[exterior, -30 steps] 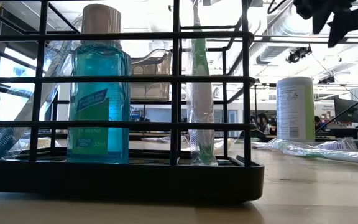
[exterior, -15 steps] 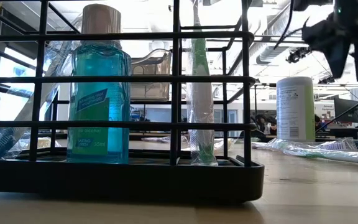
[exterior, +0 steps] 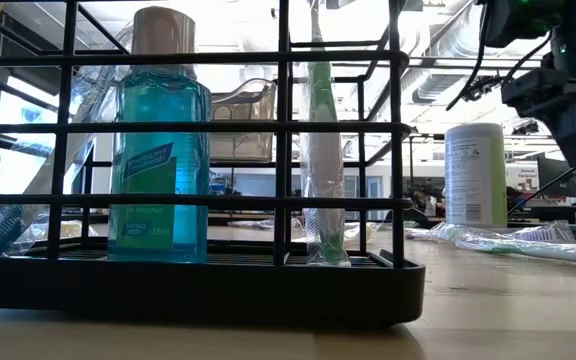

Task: Pick & Place toothbrushing station
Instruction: Put the bottom purple toothbrush into the black wire organizer

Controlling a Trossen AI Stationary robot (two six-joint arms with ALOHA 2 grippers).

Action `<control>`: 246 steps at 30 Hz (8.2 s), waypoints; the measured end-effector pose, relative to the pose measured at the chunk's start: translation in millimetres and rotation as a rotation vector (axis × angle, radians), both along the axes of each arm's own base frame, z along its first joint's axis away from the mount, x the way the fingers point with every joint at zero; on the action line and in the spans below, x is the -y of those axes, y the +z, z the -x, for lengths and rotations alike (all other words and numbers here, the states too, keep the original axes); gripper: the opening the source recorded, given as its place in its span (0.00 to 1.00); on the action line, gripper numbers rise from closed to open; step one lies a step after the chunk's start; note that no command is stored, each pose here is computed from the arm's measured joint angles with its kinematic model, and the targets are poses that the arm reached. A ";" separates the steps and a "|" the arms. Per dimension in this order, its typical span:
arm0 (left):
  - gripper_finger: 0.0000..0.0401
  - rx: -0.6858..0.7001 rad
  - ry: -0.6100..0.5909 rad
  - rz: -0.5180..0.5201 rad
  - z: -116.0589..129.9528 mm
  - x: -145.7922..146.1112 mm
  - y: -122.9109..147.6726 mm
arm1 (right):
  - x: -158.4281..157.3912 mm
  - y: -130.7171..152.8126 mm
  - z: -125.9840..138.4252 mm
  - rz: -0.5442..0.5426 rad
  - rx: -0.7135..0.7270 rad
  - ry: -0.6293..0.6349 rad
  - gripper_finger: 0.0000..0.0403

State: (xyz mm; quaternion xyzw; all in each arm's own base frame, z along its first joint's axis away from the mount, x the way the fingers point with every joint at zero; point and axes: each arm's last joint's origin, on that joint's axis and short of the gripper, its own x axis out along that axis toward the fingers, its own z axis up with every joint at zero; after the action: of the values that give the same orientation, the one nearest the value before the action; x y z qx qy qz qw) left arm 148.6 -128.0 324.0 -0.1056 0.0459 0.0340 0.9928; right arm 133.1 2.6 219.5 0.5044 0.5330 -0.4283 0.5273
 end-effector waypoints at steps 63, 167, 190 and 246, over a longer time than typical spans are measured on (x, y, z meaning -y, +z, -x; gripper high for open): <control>0.32 -0.058 -0.124 0.213 0.5 4.1 -5.0 | -4.4 -46.1 -90.4 0.189 0.147 0.449 0.63; 0.32 0.422 -0.247 1.380 -66.1 -72.8 56.9 | -99.2 228.3 -124.5 1.734 0.149 1.718 0.01; 0.32 0.230 -0.323 1.421 -111.2 -99.2 68.5 | -119.0 218.2 -144.9 1.858 -0.157 1.904 0.01; 0.32 0.223 -0.385 1.407 -121.7 -96.1 64.1 | -88.2 210.4 -185.6 1.895 -0.118 1.917 0.01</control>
State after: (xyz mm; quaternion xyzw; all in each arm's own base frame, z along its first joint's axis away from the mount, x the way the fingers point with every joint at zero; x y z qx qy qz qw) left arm 270.3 -31.9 388.1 -0.7102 -0.0267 -0.1892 0.6776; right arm 318.7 90.8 429.9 -0.6381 0.1958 -0.1154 0.7357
